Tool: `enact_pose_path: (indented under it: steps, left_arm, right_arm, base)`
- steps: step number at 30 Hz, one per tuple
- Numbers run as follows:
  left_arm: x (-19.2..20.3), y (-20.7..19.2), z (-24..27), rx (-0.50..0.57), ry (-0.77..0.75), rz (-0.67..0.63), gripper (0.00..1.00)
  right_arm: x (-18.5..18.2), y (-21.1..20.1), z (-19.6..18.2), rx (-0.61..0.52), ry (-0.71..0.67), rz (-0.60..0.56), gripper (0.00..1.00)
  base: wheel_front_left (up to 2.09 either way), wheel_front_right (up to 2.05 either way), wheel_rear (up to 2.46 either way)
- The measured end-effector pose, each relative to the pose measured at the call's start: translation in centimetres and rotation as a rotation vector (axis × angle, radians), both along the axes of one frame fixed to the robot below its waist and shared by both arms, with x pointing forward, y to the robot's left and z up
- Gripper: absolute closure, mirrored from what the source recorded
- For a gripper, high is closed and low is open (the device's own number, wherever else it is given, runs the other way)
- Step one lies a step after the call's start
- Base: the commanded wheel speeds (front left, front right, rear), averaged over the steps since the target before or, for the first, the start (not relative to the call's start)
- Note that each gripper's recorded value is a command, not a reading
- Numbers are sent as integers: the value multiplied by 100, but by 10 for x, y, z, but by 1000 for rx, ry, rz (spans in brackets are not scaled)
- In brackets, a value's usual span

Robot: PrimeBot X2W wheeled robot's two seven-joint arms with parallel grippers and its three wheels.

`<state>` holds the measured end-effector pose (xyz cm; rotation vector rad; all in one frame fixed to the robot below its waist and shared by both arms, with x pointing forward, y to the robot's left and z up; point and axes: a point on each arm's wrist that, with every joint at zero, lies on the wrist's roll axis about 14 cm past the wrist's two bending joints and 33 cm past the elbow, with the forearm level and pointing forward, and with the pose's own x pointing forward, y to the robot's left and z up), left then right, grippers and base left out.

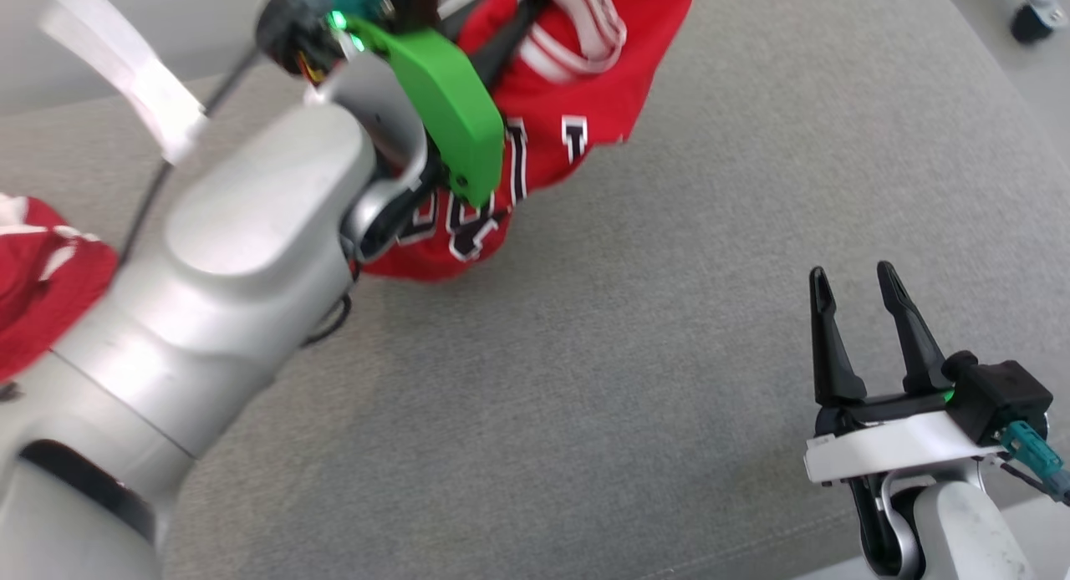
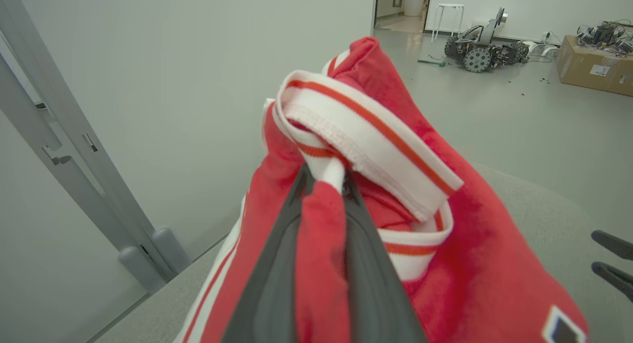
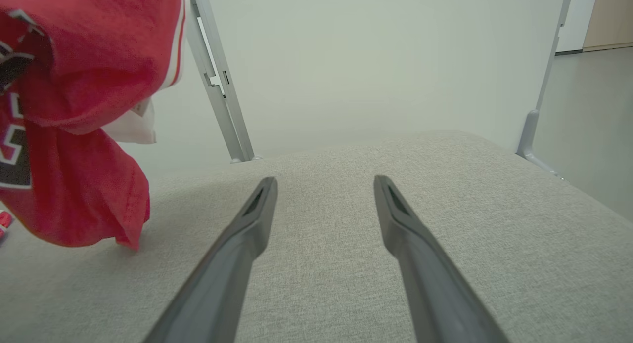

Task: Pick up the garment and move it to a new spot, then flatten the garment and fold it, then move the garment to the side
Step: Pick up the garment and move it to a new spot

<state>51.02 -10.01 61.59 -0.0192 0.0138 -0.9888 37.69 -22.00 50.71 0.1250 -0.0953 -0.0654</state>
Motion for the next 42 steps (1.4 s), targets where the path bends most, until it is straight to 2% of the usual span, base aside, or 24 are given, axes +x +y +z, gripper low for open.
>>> enact_pose_path:
  steps: [7,11,12,13,15,22,25,26,28,30,38,42]
  left_arm:
    - [-10,-32,-136,80,294,-19,100]
    - [-30,-58,-172,53,408,-72,100]
    - [-36,-63,-176,45,431,-86,62]
    - [-44,-69,-183,46,472,-106,0]
    - [-62,-76,-188,27,523,-143,0]
    - [-86,-90,-134,-178,433,-202,0]
    - [-77,-70,-130,-161,363,-107,0]
    - [-71,-57,-129,-151,335,-56,0]
    - [-60,-26,-119,-198,311,66,0]
    - [-61,3,-114,-196,255,155,0]
    - [-101,138,-82,-306,117,567,0]
    - [-134,182,-76,-336,64,687,0]
  right_arm:
    - [4,-19,-12,12,39,-59,0]
    - [-1,-31,-26,3,86,-100,0]
    - [-3,-35,-29,-1,97,-110,0]
    - [-4,-37,-33,-6,111,-116,0]
    - [-6,-37,-38,-11,130,-118,0]
    - [-13,-26,-41,-29,145,-86,0]
    - [-19,-17,-40,-23,143,-64,0]
    - [-21,-14,-40,-20,141,-55,0]
    - [-25,-6,-38,25,129,-38,0]
    - [-29,2,-35,41,118,-16,0]
    - [-31,42,-17,51,51,111,0]
    - [-35,55,-10,51,27,156,0]
  base:
    - [0,0,0]
    - [0,0,0]
    - [0,0,0]
    - [0,0,0]
    - [0,0,0]
    - [0,0,0]
    - [0,0,0]
    - [0,0,0]
    - [0,0,0]
    - [0,0,0]
    - [0,0,0]
    - [0,0,0]
